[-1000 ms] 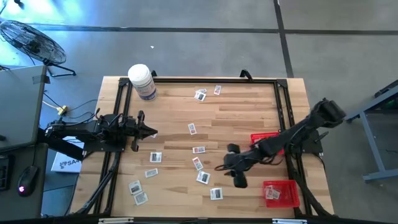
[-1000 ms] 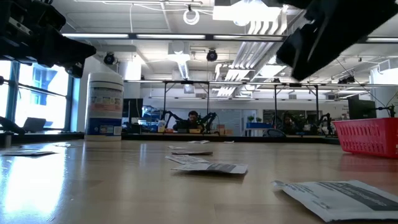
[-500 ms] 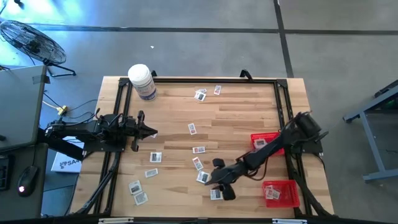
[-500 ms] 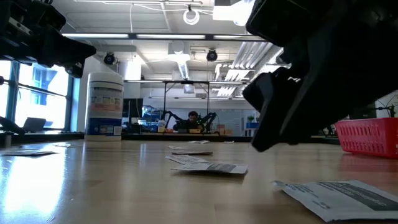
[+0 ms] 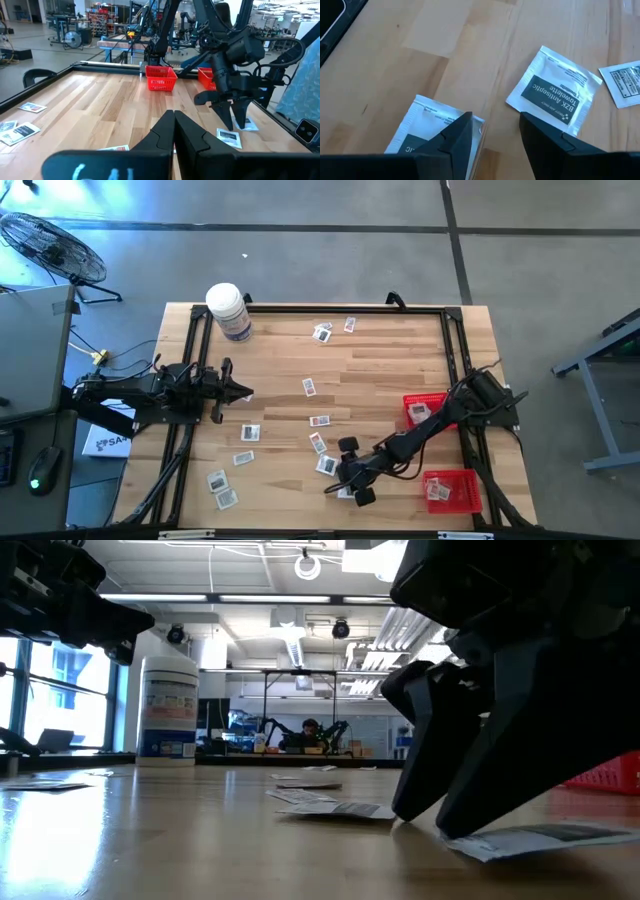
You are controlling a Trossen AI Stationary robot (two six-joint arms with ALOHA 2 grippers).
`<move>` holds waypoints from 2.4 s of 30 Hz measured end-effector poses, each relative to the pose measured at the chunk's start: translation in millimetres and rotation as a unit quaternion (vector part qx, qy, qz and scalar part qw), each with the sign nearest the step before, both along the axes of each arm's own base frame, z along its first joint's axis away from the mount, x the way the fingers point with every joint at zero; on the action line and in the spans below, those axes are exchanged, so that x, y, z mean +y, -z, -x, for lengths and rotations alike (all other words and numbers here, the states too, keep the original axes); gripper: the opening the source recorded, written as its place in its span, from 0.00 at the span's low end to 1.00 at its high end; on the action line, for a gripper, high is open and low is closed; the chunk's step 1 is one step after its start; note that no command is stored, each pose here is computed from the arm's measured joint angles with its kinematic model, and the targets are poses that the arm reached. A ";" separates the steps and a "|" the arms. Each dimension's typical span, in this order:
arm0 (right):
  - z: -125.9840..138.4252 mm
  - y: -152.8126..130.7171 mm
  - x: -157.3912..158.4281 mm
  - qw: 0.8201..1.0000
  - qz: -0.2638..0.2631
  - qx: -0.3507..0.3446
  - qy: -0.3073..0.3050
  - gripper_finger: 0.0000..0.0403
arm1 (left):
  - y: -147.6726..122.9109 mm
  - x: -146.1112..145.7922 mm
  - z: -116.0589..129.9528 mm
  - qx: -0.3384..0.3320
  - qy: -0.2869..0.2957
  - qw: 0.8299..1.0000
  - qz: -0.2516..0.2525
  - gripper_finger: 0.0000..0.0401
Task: Pick & Place First Aid Supplies
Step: Put the black towelette pack into the top red basket
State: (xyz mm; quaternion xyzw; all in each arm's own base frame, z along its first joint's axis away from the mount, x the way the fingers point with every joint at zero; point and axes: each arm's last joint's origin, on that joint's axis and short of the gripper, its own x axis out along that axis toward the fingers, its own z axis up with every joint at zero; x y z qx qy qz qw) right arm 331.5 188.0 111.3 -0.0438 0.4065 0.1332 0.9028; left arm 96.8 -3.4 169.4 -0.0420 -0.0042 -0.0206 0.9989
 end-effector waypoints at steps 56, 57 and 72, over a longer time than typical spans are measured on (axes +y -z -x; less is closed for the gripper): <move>151.6 -152.4 -99.7 0.902 0.103 0.155 0.390 0.00 | 0.0 0.0 0.0 0.000 0.000 1.000 0.000 0.00; 157.3 -154.1 -103.2 0.897 0.102 0.154 0.402 0.00 | 0.0 0.0 0.0 0.000 0.000 1.000 0.000 0.00; 192.7 -72.6 -127.9 0.859 0.049 0.201 0.468 0.00 | 0.0 0.0 0.0 0.000 0.000 1.000 0.000 0.00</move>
